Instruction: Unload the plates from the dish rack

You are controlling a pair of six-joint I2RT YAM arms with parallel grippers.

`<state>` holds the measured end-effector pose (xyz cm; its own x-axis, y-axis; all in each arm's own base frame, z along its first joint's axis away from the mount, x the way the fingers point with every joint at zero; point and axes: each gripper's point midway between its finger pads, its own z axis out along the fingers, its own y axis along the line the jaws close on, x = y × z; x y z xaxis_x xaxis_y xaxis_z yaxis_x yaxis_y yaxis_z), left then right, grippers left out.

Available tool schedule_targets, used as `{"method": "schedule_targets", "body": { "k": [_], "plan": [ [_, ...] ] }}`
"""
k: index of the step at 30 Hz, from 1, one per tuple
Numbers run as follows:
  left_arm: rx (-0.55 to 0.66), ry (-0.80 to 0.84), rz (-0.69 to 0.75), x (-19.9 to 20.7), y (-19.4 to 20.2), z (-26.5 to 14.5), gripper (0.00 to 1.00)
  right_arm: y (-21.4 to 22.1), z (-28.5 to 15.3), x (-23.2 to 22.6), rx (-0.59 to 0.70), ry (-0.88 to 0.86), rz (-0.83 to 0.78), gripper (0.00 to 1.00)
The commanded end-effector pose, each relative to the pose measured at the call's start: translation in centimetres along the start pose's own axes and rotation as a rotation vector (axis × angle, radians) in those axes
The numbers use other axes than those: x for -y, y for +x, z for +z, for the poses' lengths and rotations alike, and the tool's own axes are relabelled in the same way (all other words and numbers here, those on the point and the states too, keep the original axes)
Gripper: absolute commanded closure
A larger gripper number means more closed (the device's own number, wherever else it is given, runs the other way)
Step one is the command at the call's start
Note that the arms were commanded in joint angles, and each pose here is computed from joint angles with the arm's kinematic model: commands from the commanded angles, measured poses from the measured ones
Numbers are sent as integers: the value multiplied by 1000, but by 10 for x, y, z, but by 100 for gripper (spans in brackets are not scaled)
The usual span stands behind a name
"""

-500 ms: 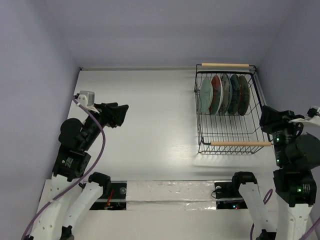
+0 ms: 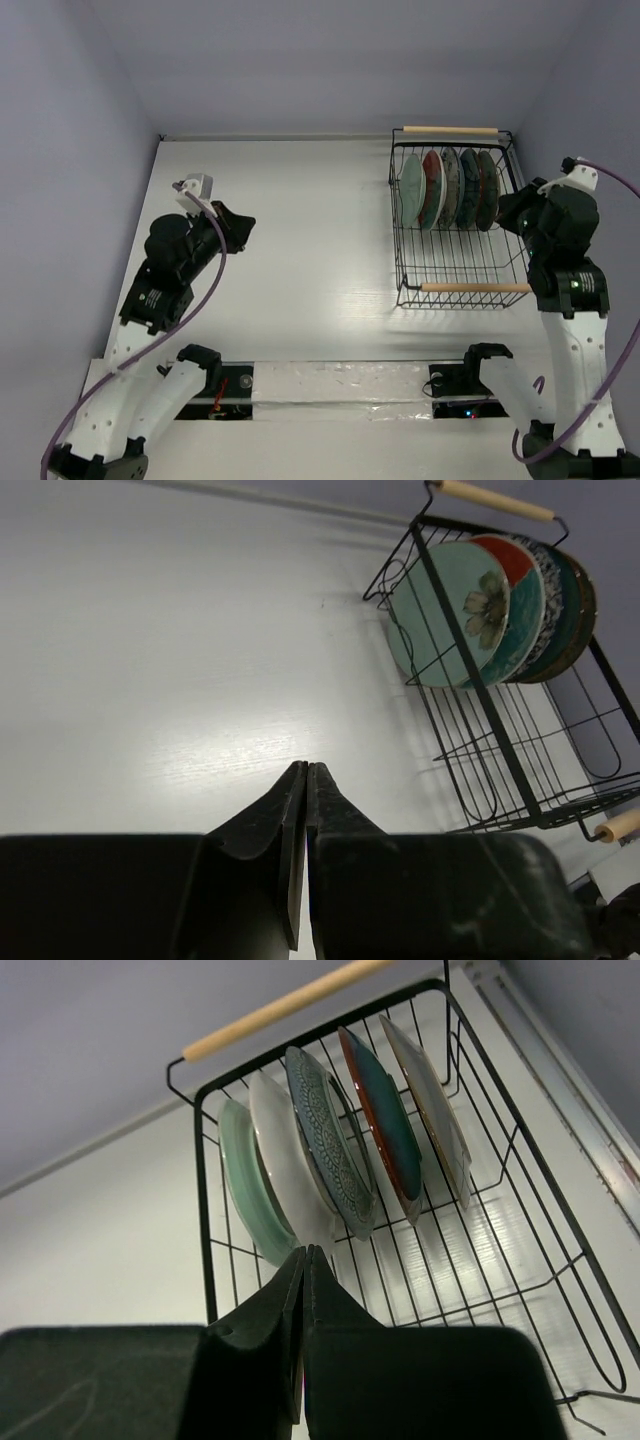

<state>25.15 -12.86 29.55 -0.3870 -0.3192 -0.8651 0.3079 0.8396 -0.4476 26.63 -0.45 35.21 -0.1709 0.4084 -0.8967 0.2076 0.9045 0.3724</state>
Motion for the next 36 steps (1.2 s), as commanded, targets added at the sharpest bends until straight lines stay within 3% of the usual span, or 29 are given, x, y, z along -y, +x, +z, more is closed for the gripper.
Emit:
{"method": "schedule_targets", "body": {
  "k": [1,6,10,11,14,19,36],
  "plan": [
    [132,59,50,13,-25,-16,100,-5,21,-7,10,-18,-4,100],
    [145,69,67,9,-16,-13,100,6,62,2,-47,60,-50,100],
    [119,69,80,5,-4,-6,96,3,88,13,-66,149,-102,81],
    [123,69,85,5,-5,-7,94,5,94,15,-77,160,-114,71],
    [124,69,92,6,-5,-7,86,11,116,26,-110,230,-151,57],
    [112,58,96,4,-2,-5,74,28,142,45,-161,323,-203,55],
    [112,73,100,8,-2,-4,69,63,203,64,-281,409,-302,59]
  ]
}}
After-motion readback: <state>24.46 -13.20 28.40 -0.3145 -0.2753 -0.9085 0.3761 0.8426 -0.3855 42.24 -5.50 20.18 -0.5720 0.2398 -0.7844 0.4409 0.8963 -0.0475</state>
